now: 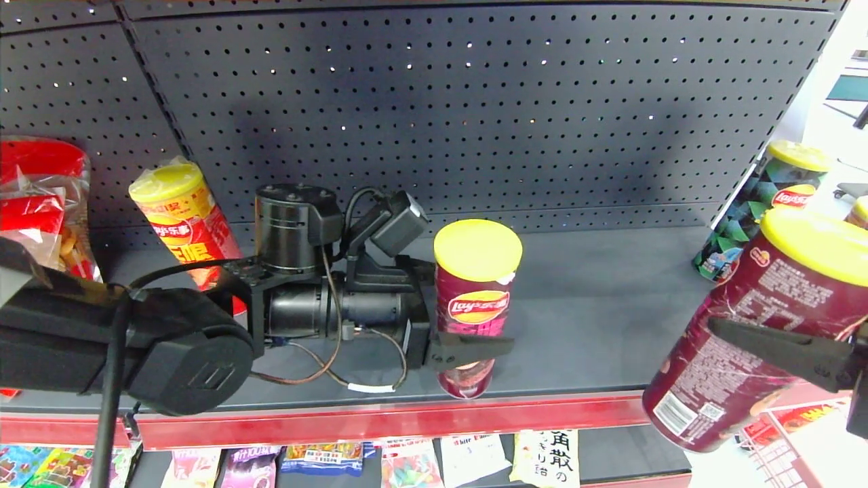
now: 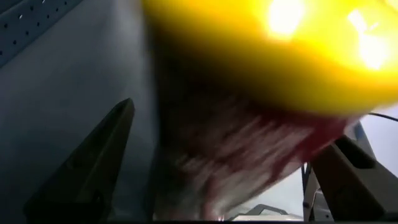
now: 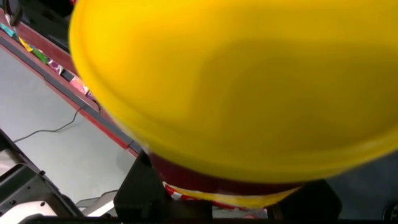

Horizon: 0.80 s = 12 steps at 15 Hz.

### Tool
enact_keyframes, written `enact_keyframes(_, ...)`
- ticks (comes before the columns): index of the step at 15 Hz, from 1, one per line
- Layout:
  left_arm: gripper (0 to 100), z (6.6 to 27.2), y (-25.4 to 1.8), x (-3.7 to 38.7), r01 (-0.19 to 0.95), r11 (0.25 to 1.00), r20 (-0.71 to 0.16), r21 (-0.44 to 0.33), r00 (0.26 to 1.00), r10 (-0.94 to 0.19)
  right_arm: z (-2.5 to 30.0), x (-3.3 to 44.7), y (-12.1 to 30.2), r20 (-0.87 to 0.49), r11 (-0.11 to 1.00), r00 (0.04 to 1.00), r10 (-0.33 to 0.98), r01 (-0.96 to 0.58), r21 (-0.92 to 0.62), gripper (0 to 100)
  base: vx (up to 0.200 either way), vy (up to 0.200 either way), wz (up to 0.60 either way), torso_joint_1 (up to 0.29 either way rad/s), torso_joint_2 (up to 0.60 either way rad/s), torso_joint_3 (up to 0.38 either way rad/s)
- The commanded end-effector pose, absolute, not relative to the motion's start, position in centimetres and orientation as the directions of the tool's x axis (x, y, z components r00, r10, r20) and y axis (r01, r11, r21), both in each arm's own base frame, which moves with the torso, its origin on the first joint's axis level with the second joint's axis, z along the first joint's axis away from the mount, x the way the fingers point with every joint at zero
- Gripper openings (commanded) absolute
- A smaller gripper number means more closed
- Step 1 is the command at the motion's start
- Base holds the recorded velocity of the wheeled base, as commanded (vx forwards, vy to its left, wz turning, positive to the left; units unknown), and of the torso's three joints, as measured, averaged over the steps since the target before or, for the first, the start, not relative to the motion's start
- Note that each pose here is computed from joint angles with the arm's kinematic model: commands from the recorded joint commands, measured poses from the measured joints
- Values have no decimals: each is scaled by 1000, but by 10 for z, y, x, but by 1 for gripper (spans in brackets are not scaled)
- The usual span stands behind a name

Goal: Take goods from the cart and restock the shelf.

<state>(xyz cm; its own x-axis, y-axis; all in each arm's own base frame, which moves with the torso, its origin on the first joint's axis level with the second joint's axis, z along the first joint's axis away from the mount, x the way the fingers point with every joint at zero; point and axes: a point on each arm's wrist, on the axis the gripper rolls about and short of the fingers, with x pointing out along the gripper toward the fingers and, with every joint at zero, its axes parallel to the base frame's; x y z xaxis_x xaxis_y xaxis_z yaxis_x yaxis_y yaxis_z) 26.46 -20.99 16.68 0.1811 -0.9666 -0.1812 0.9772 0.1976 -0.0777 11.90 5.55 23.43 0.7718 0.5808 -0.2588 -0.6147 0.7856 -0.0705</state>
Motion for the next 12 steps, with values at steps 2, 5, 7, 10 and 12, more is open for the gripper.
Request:
enact_keyframes(2,100,161,-186,252,967,237,-195,-90,217,-957,248,154,75,-282,769,750,598,-636,-62,0,0,0,0,0,0,0)
enact_keyframes(5,100,163,-168,244,957,277,-191,-84,257,-947,247,183,98,-306,738,715,629,-673,-55,0,0,0,0,0,0,0)
enact_keyframes(7,100,160,-154,233,950,298,-204,-96,274,-940,237,215,116,-296,733,713,636,-678,-60,0,0,0,0,0,0,0)
enact_keyframes(10,100,156,-138,224,937,334,-218,-102,306,-927,226,249,133,-266,736,723,637,-674,-67,0,0,0,0,0,0,0)
enact_keyframes(12,100,160,-127,224,923,376,-211,-89,351,-912,221,268,143,-270,735,721,638,-675,-64,0,0,0,0,0,0,0)
